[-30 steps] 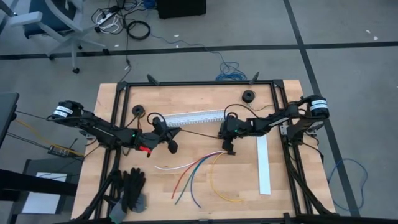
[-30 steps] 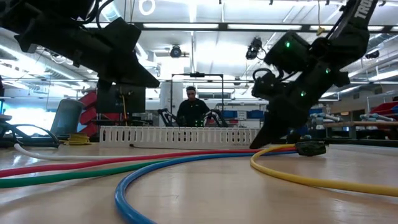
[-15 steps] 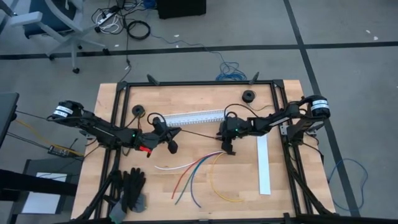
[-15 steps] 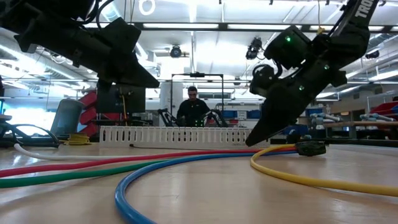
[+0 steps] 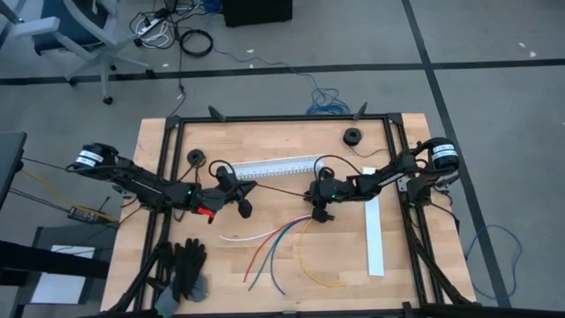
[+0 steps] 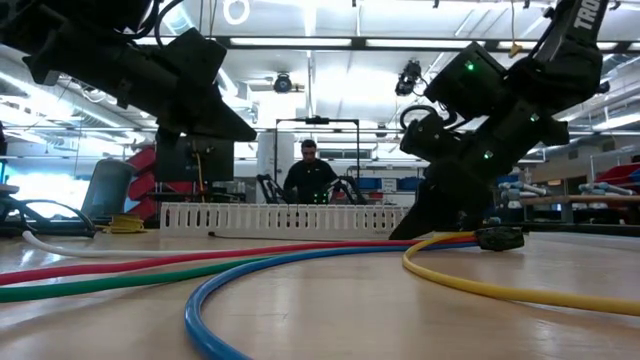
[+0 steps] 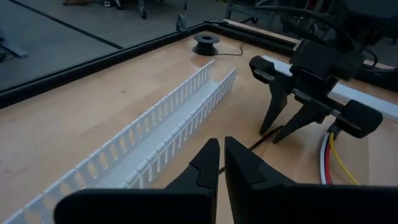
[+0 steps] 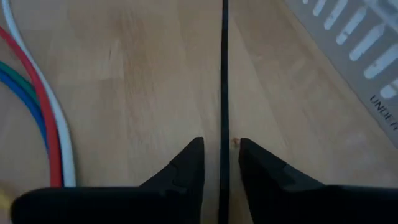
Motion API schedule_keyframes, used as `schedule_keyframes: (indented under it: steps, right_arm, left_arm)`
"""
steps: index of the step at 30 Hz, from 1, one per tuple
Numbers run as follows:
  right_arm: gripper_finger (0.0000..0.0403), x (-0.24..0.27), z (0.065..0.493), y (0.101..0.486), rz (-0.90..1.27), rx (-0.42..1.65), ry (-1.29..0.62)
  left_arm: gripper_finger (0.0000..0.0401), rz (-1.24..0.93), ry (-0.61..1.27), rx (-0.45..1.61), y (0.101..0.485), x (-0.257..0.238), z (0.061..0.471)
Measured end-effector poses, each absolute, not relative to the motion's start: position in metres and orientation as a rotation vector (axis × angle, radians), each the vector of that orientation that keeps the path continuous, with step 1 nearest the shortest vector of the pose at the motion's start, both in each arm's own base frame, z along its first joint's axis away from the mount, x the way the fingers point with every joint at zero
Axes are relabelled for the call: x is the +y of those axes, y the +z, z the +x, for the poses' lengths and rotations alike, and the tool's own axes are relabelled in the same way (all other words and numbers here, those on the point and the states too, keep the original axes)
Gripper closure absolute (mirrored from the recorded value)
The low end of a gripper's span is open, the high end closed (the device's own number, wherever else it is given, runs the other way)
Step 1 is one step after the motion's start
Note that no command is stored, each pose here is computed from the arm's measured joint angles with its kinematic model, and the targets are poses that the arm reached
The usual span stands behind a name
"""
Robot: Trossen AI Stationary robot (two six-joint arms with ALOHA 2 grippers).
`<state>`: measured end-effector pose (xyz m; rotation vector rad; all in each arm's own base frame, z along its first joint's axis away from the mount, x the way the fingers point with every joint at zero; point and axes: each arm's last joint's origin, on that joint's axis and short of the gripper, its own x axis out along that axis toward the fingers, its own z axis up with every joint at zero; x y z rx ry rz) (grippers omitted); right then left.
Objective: Ziptie cables
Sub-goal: Insert zip tie on the cable wire
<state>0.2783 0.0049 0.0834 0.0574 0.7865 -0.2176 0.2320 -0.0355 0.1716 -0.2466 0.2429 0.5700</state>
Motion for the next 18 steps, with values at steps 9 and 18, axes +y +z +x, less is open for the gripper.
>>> schedule_keyframes:
  steps: [9, 18]
  right_arm:
    - [0.0400, 0.006, 0.280, 0.082, 0.048, 0.764, -0.237]
    - [0.0402, 0.011, 0.282, 0.110, 0.032, 0.586, -0.270]
  left_arm:
    - [0.0401, -0.272, 0.573, 0.233, 0.172, -0.036, 0.232]
    - [0.0401, -0.350, 0.582, 0.208, 0.172, -0.036, 0.232]
